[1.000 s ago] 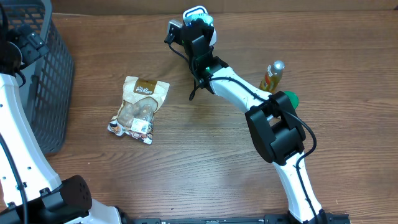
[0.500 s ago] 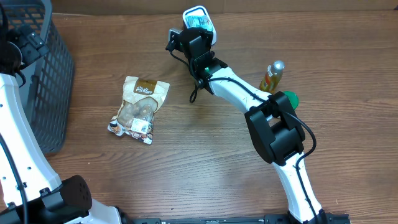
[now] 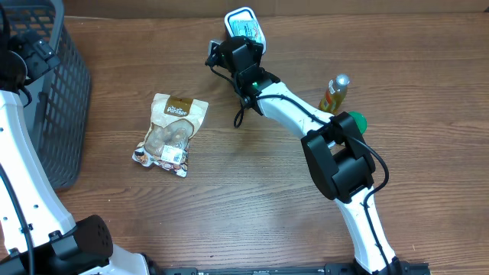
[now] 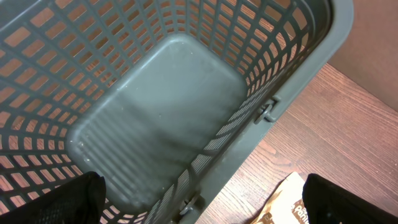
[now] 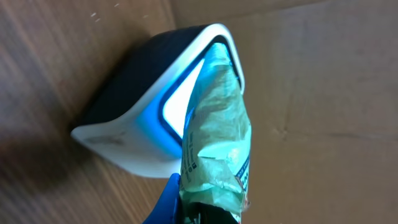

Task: Scan the item barcode
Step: 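Hold the Kleenex pack barcode against the scanner window, then carry the Kleenex pack down and release it on the table, then move the right gripper left over the Pantree snack bag, then lower the right gripper and grasp the Pantree snack bag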

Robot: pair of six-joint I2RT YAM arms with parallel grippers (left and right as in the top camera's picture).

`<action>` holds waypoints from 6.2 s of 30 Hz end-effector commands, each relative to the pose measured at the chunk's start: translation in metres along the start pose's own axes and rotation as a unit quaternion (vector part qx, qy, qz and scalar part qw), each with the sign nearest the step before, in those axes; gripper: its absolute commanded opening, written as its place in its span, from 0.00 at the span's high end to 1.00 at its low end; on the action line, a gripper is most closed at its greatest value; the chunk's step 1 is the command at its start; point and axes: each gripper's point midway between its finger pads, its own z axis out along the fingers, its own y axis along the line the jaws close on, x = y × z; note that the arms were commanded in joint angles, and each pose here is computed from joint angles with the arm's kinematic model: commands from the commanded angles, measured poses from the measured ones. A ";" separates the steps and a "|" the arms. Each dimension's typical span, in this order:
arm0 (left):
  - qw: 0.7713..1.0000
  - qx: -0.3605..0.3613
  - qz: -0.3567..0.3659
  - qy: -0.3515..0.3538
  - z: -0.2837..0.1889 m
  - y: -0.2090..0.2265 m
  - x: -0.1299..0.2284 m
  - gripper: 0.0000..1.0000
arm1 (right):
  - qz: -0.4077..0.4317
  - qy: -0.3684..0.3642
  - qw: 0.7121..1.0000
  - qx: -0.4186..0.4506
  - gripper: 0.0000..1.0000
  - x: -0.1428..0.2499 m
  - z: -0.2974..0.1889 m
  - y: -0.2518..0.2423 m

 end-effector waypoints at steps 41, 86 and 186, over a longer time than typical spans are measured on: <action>1.000 0.001 0.009 -0.005 -0.001 -0.001 -0.003 0.01 | 0.406 0.103 0.762 -0.493 0.89 0.022 -0.221 0.048; 1.000 0.001 0.009 -0.005 -0.001 -0.001 -0.003 0.00 | 0.602 0.310 0.674 -0.296 0.81 0.108 -0.156 0.177; 1.000 0.001 0.009 -0.005 -0.001 -0.001 -0.003 0.01 | 0.368 0.314 0.712 -0.510 0.61 0.019 -0.274 0.245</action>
